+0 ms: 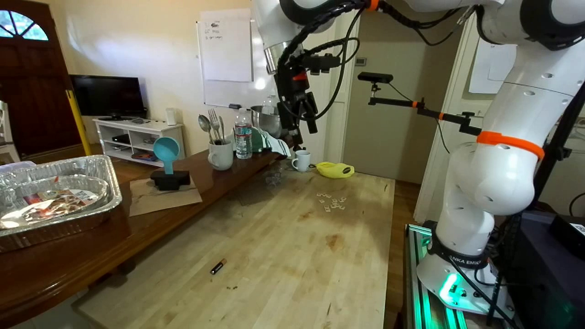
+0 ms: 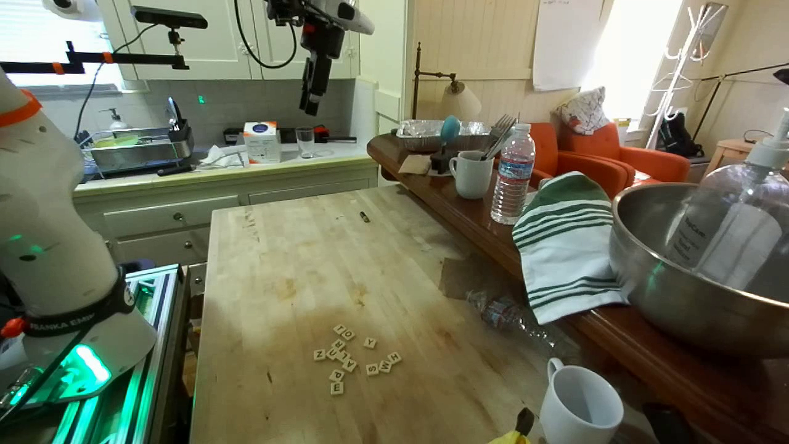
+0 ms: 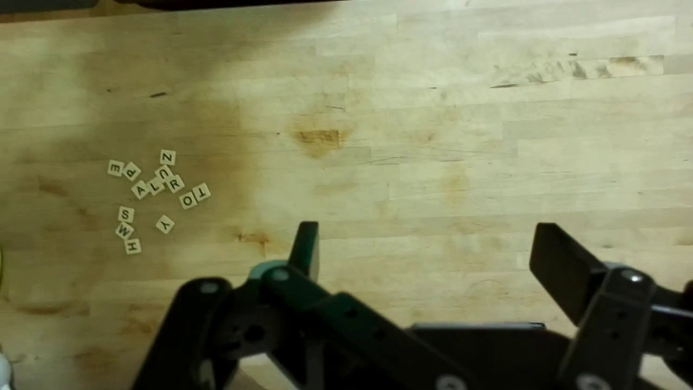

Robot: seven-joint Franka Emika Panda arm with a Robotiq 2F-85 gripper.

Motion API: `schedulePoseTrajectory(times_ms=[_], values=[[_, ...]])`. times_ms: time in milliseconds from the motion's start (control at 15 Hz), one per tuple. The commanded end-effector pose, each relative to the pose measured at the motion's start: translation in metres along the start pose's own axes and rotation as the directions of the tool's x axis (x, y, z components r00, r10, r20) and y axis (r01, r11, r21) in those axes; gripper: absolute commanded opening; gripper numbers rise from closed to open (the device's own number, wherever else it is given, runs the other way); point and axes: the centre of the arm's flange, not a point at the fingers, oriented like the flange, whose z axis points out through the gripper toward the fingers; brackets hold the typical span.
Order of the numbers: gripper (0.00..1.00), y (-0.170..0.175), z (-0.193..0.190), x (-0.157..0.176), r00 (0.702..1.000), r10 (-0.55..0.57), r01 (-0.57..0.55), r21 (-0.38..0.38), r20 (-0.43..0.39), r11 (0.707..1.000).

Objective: Move the letter tiles to the left

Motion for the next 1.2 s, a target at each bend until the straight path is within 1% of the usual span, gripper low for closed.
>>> schedulePoseTrajectory(times_ms=[0,200,400,600,667,733,867,1067,1133], values=[[1.0,0.064,0.04,-0.005,0.999,0.017,-0.015,0.038,-0.046,0.999],[1.0,0.09,0.073,0.001,0.992,-0.067,0.074,0.066,-0.112,0.995],[1.0,0.099,0.111,0.005,0.984,-0.13,0.141,0.089,-0.123,0.986],[1.0,0.105,0.139,0.005,0.977,-0.175,0.186,0.089,-0.124,0.978],[1.0,0.106,0.144,0.007,0.981,-0.161,0.172,0.099,-0.108,0.98],[1.0,0.1,0.128,0.016,0.984,-0.148,0.157,0.089,-0.094,0.984],[1.0,0.102,0.138,0.015,0.985,-0.151,0.159,0.093,-0.084,0.983],[1.0,0.102,0.139,0.014,0.985,-0.152,0.159,0.093,-0.085,0.983],[1.0,0.102,0.144,0.012,0.98,-0.163,0.171,0.071,-0.114,0.983]])
